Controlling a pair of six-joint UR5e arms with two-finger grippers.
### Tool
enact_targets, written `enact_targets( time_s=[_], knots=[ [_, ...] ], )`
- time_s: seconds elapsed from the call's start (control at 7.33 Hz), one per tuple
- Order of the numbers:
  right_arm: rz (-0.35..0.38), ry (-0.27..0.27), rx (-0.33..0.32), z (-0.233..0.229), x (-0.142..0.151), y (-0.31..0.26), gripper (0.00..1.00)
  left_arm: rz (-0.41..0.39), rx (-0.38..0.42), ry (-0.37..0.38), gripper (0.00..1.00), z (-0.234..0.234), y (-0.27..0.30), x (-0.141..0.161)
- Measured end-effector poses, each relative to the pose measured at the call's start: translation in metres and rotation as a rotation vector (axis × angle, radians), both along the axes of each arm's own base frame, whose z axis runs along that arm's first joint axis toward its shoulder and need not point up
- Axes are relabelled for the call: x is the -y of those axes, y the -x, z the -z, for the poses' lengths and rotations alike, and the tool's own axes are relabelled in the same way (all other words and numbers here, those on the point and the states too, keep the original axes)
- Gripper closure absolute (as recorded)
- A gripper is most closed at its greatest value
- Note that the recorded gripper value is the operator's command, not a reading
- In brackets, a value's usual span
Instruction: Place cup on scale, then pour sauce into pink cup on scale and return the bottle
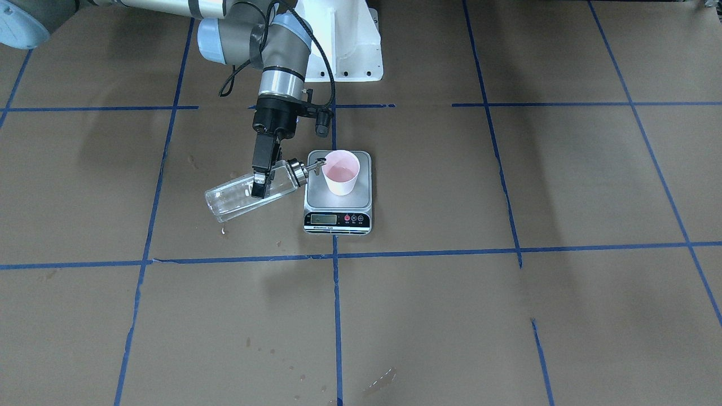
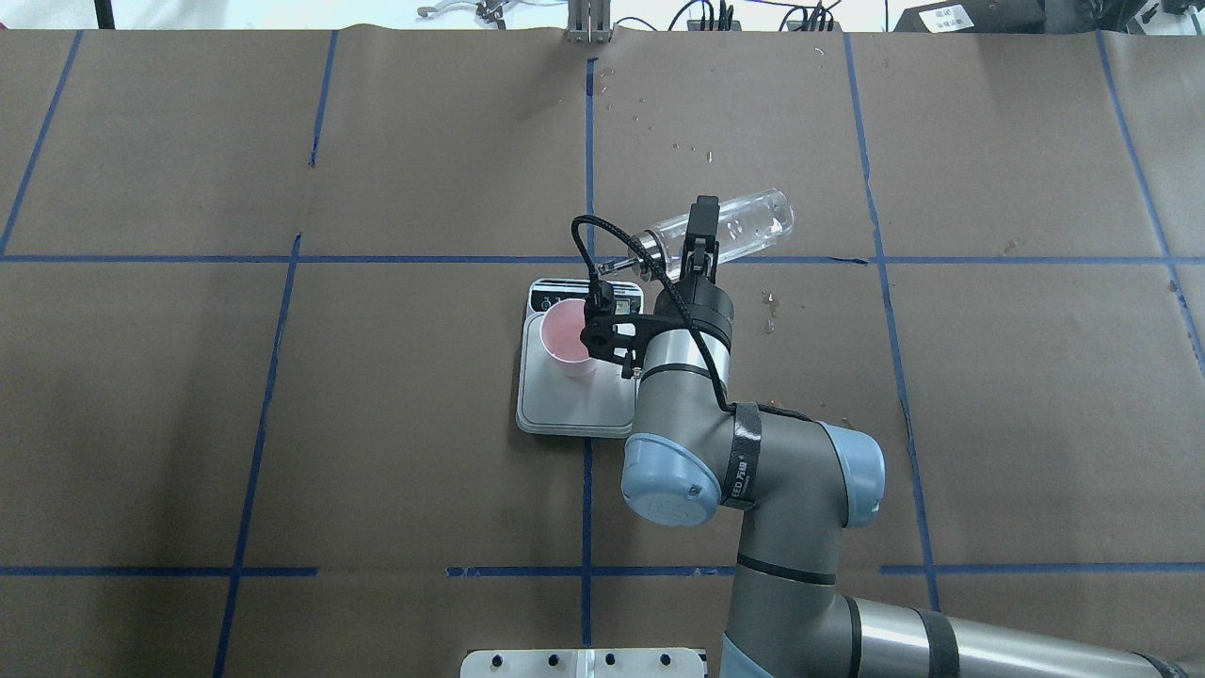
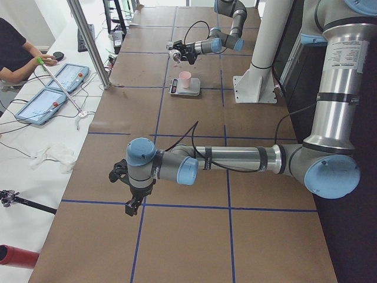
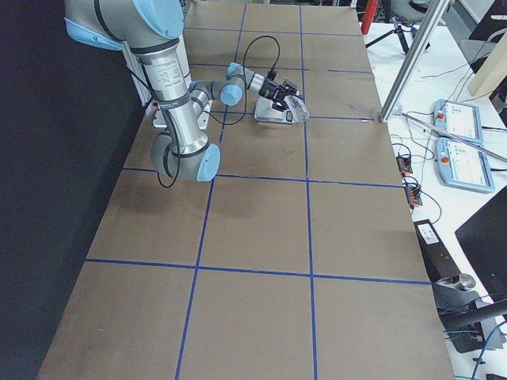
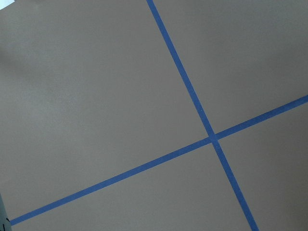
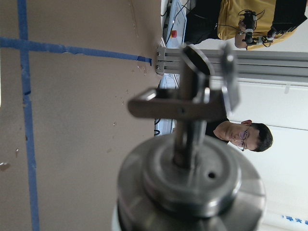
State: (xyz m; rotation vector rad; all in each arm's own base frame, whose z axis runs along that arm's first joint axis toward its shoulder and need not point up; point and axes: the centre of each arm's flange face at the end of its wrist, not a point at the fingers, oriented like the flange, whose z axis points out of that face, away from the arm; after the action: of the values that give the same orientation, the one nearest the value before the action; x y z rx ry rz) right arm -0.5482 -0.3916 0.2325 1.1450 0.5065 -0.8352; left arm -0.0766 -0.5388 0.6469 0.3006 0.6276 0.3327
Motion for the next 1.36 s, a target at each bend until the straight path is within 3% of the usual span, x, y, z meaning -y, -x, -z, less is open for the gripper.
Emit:
enact_targets(
  time_s=[0.55,1.23,1.36],
  knots=[
    [-0.022,-0.1,-0.165,-0.002,-0.021,0.012,1.0,-0.002,0.0,0.002,0.0,-0.001,0.0,-0.001],
    [-0.005,-0.123,-0.283,-0.001,-0.023,0.013,1.0,-0.002,0.0,0.004,0.0,-0.002,0.0,-0.001],
    [-0.002,-0.134,-0.334,0.001,-0.023,0.012,1.0,-0.002,0.0,0.004,0.0,-0.002,0.0,-0.001]
  ],
)
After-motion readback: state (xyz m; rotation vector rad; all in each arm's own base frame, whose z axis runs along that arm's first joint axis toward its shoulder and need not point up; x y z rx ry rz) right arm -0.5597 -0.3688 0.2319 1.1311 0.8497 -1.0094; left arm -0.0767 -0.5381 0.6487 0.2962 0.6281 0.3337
